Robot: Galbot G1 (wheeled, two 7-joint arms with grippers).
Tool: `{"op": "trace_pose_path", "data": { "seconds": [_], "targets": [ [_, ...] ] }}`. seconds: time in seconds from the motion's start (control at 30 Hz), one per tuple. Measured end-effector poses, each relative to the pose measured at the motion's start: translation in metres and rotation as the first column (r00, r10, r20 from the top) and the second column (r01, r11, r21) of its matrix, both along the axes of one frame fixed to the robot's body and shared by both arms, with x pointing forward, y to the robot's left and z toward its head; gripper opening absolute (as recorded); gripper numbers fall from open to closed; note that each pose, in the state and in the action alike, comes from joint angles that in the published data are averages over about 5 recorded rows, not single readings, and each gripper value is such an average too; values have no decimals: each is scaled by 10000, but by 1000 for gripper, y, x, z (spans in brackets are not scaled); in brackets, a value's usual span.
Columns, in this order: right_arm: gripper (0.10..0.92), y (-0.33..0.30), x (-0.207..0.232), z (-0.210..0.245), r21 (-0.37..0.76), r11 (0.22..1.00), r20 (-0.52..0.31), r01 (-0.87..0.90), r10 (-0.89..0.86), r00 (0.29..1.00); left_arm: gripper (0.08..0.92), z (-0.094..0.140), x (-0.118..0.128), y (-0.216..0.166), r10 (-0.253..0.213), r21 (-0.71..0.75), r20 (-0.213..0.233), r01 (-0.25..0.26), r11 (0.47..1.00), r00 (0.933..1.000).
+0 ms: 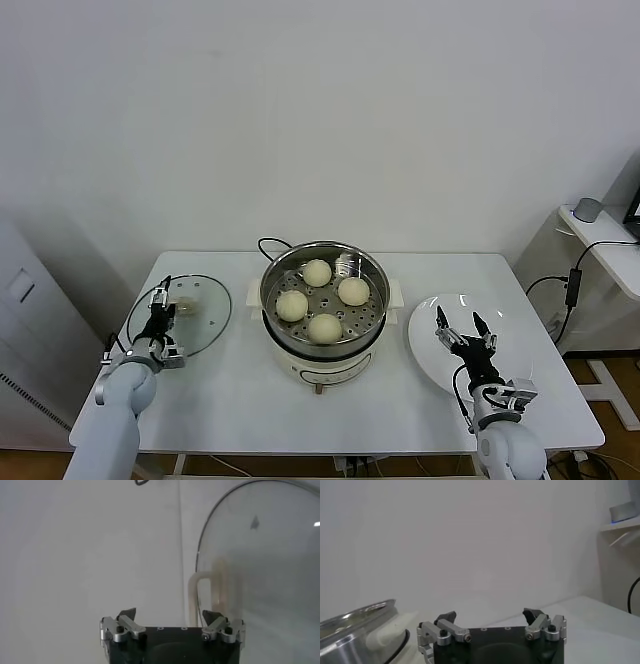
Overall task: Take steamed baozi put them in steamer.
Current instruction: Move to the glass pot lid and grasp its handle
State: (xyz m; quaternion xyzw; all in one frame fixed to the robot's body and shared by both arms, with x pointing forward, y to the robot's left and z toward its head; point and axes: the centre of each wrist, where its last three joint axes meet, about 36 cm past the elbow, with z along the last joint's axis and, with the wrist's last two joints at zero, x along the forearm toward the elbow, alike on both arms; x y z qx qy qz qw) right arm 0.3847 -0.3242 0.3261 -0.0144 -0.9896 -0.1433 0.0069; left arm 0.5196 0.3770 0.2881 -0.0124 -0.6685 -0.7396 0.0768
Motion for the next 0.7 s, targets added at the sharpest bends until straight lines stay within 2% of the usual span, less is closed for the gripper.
{"op": "trace_pose_path", "data": {
  "seconds": [0.7],
  "targets": [
    [823, 1, -1, -5, -16, 10000, -78, 52, -52, 10000, 823, -13, 16, -2, 290, -212, 646, -277, 9994, 9975]
  ]
}}
